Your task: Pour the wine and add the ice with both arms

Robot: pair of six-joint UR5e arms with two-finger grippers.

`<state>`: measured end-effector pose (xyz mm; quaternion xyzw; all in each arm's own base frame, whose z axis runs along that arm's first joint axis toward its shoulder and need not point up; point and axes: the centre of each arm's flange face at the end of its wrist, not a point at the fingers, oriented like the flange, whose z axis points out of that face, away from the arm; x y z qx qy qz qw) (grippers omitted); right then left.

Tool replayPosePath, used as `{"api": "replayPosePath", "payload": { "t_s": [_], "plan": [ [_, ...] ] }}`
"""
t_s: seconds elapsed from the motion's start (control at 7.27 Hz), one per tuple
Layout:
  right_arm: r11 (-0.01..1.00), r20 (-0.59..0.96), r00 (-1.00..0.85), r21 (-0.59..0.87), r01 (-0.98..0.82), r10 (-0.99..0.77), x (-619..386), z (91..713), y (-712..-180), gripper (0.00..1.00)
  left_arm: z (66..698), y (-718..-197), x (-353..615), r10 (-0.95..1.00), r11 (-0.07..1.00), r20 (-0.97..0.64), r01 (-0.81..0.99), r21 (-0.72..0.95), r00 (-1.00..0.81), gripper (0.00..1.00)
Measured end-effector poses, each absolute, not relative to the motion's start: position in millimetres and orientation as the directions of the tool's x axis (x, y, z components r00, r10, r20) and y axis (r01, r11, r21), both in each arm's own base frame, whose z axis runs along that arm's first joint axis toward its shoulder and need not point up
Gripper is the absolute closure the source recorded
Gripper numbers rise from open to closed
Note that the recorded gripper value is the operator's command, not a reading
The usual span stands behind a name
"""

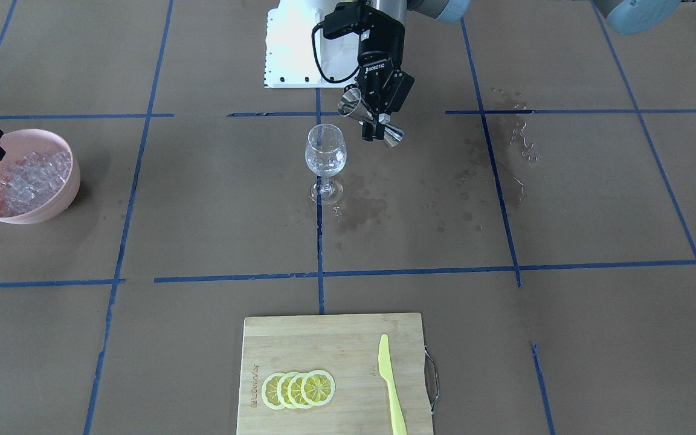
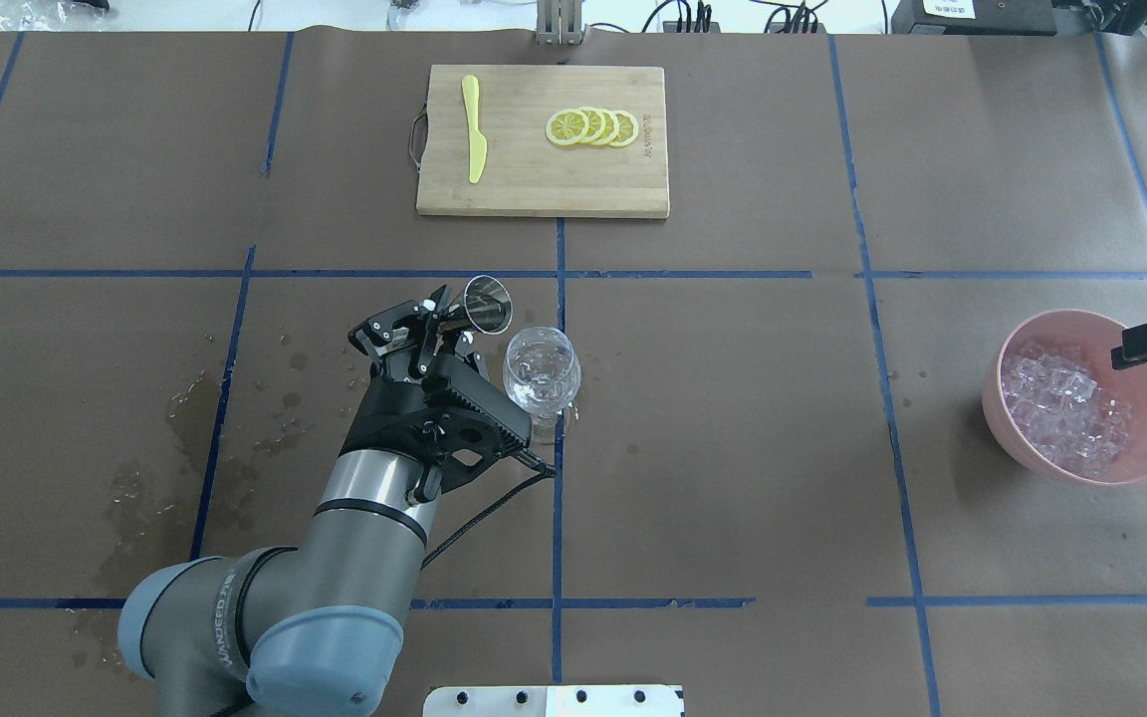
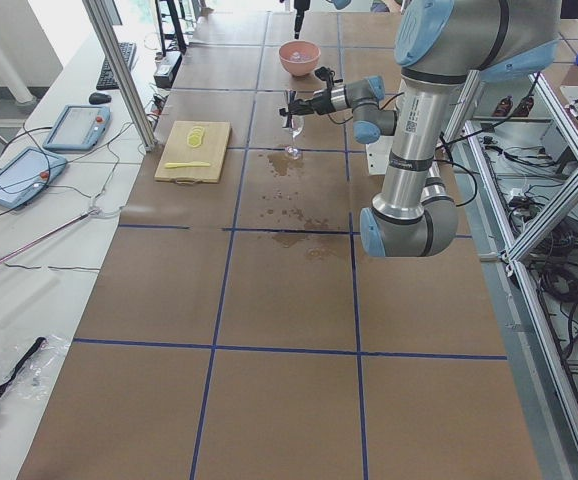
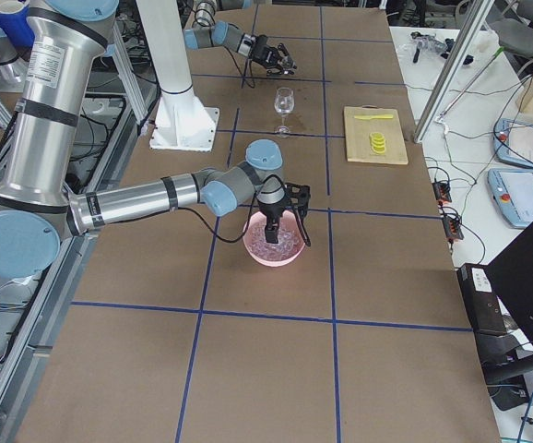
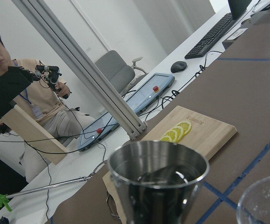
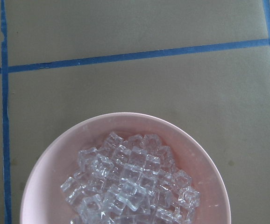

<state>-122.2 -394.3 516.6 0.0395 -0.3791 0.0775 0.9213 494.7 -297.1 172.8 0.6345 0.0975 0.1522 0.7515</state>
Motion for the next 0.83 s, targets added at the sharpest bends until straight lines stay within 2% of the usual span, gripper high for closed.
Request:
{"api": "replayPosePath", "payload": {
  "t_s": [0.83],
  "plan": [
    [0.986,0.71,0.697,0.015,-0.165,0.106,-126,519,-393,0.0,158,-298,503,0.372,0.089,0.329,-0.386,0.918,0.868,1.0]
  ]
}}
